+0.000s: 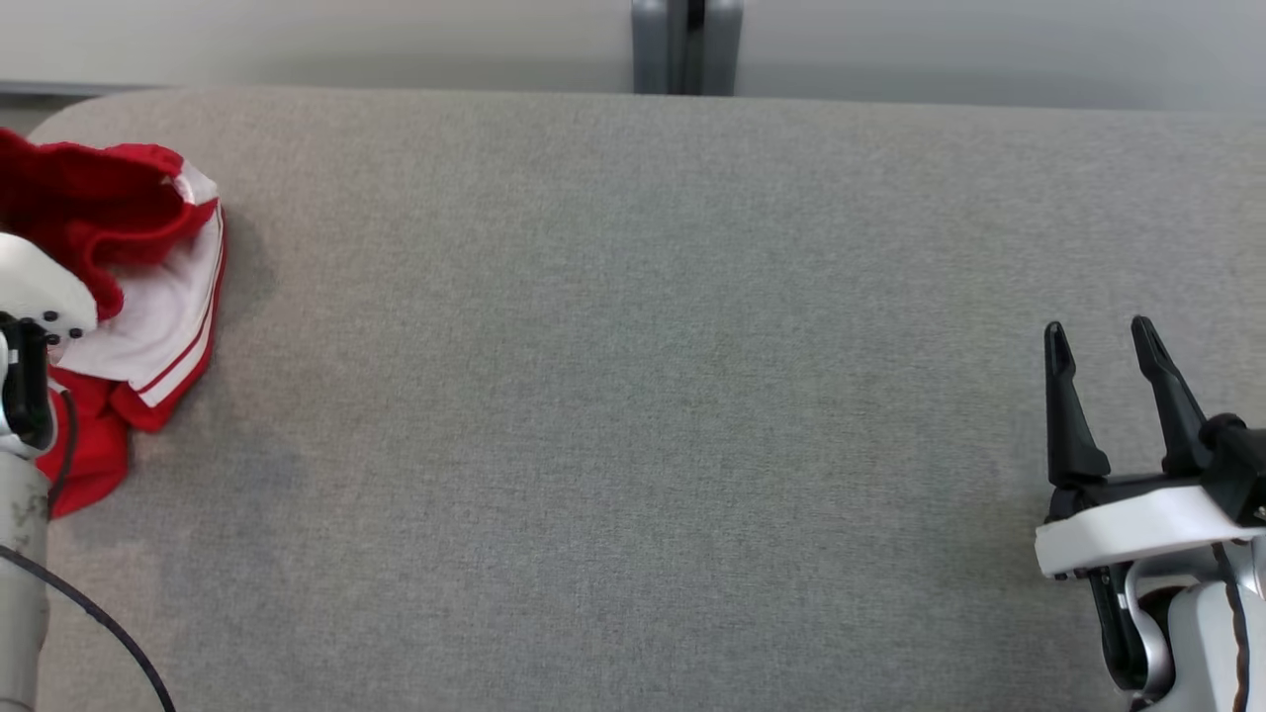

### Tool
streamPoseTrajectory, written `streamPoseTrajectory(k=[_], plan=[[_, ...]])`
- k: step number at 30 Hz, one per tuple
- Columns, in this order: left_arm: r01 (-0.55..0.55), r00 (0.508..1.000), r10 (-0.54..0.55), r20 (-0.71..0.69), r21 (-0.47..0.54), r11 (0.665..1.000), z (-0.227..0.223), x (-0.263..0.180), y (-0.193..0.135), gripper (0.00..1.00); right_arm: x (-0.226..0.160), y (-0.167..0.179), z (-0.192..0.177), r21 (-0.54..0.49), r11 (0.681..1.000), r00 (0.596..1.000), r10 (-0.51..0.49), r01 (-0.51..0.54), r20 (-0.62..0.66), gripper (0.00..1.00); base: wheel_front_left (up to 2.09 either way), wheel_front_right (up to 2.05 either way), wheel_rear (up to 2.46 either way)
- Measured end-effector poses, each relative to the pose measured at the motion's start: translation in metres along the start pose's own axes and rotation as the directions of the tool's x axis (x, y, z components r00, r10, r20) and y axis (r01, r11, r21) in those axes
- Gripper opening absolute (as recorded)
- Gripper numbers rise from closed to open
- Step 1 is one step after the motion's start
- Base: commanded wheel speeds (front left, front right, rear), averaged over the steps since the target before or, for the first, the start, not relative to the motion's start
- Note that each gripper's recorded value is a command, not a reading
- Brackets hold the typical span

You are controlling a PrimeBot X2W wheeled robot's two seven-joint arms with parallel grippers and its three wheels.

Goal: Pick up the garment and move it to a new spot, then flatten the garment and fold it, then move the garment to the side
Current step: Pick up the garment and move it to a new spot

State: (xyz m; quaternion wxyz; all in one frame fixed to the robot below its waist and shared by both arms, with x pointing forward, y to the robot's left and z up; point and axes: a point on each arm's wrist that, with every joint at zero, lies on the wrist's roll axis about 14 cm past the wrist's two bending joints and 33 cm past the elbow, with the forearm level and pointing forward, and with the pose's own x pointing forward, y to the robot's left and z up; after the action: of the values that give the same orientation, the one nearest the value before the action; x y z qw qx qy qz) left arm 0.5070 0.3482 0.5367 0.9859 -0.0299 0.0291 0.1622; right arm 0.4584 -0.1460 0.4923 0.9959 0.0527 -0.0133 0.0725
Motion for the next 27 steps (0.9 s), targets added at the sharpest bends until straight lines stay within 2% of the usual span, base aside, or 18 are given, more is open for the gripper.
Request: streamPoseTrajectory(k=[5,10,13,16,18,21,27], plan=[[0.101,0.987,-0.1,0.129,0.002,0.995,0.033,-0.011,-0.038,0.0,-0.017,-0.013,0.007,0.003,0.999,0.999,-0.04,0.04,0.012,1.0,0.0,0.0,0.0],[0.232,0.956,-0.224,0.191,-0.022,0.973,0.049,-0.042,-0.09,0.0,-0.037,-0.035,0.017,0.0,0.994,0.993,-0.109,0.109,0.033,1.0,0.0,0.0,0.0],[0.316,0.929,-0.305,0.209,-0.025,0.948,0.053,-0.068,-0.123,0.0,-0.049,-0.047,0.022,0.0,0.989,0.988,-0.147,0.147,0.044,1.0,0.0,0.0,0.0],[0.414,0.897,-0.399,0.192,-0.041,0.91,0.047,-0.098,-0.16,0.0,-0.061,-0.058,0.024,-0.005,0.983,0.982,-0.183,0.183,0.047,1.0,0.0,0.0,0.0],[0.487,0.866,-0.473,0.162,-0.058,0.871,0.037,-0.117,-0.187,0.0,-0.068,-0.066,0.026,-0.005,0.978,0.977,-0.207,0.208,0.053,1.0,0.0,0.0,0.0],[0.603,0.797,-0.594,0.109,-0.082,0.793,0.022,-0.145,-0.233,0.0,-0.077,-0.077,0.028,-0.004,0.97,0.969,-0.241,0.242,0.055,1.0,0.0,0.0,0.0],[0.805,0.585,-0.811,0.013,-0.128,0.579,-0.009,-0.196,-0.316,0.0,-0.09,-0.089,0.025,-0.003,0.959,0.958,-0.282,0.282,0.046,1.0,0.0,0.0,0.0]])
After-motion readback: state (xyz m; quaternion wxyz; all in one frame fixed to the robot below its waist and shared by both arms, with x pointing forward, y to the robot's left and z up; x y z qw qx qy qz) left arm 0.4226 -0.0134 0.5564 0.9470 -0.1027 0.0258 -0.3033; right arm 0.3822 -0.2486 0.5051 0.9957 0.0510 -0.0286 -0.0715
